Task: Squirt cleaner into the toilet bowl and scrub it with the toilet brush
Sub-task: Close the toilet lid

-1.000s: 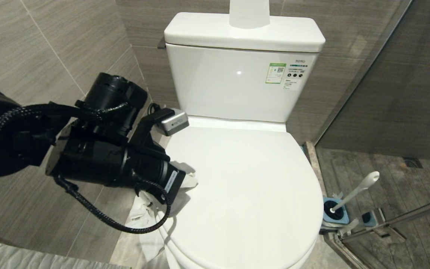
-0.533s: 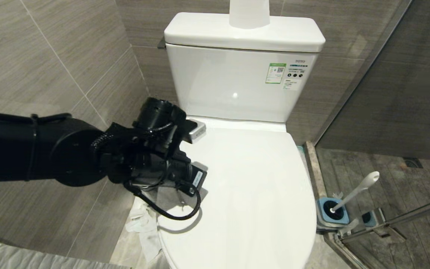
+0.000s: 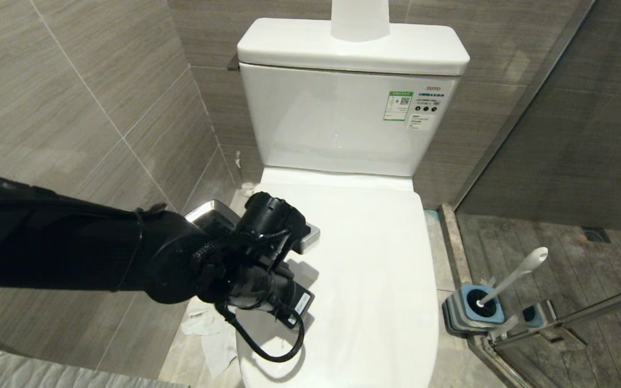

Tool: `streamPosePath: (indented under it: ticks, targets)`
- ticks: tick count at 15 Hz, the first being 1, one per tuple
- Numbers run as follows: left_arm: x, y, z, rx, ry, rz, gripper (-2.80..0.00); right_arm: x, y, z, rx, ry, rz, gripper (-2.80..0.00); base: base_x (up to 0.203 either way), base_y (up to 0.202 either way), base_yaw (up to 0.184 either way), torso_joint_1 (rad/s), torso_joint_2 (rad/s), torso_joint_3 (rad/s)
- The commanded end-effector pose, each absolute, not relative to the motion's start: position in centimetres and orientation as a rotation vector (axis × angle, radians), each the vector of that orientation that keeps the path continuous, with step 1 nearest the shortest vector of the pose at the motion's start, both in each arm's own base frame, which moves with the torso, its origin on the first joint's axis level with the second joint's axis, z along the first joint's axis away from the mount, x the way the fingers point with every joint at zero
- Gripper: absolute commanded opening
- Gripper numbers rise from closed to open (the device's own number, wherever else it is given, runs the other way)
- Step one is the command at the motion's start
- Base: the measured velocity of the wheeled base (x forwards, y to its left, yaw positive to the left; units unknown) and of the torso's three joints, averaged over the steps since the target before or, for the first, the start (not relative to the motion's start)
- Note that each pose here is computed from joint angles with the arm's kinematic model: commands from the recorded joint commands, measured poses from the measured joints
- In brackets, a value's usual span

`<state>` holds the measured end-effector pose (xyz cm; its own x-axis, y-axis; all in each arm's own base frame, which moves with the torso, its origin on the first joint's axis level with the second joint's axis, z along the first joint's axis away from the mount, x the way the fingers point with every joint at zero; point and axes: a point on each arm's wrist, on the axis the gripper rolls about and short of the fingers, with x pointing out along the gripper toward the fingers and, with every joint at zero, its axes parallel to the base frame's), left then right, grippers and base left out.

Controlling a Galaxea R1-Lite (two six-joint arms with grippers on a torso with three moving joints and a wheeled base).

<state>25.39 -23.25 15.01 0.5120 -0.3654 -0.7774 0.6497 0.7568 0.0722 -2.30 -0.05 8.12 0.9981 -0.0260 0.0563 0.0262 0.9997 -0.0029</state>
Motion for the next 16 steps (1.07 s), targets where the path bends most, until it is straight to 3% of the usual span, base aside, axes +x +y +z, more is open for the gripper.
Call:
streamPosePath:
  ticks: [1,7,11,13,16]
  targets:
    - [25.5,-24.0,13.8,0.391,0.836,-0.638,-2.8,-2.1,-0.1,7.4,-0.004,-0.032,-0.026,-2.8,0.0,0.0,0.0,0.0,0.0,0.0]
    - [25.7,-25.8,11.0,0.426,0.832,-0.604,-2.8,-2.1,-0.1,7.4,-0.004,-0.032,-0.026,-2.8,0.0,0.0,0.0,0.0,0.0,0.0]
    - [25.6,-25.7,11.4,0.411,0.827,-0.599,-2.8,-2.1,-0.1,7.4,-0.004,-0.031,-0.026,-2.8,0.0,0.0,0.0,0.0,0.0,0.0]
    - [25.4,-25.4,13.3,0.374,0.78,-0.597,-2.8,-2.1,-0.1,7.4,-0.004,-0.032,-0.026,-2.8,0.0,0.0,0.0,0.0,0.0,0.0]
    - [24.8,-23.8,19.5,0.288,0.645,-0.596,-2.8,-2.1,-0.1,7.4,-0.004,-0.032,-0.026,-2.8,0.0,0.0,0.0,0.0,0.0,0.0]
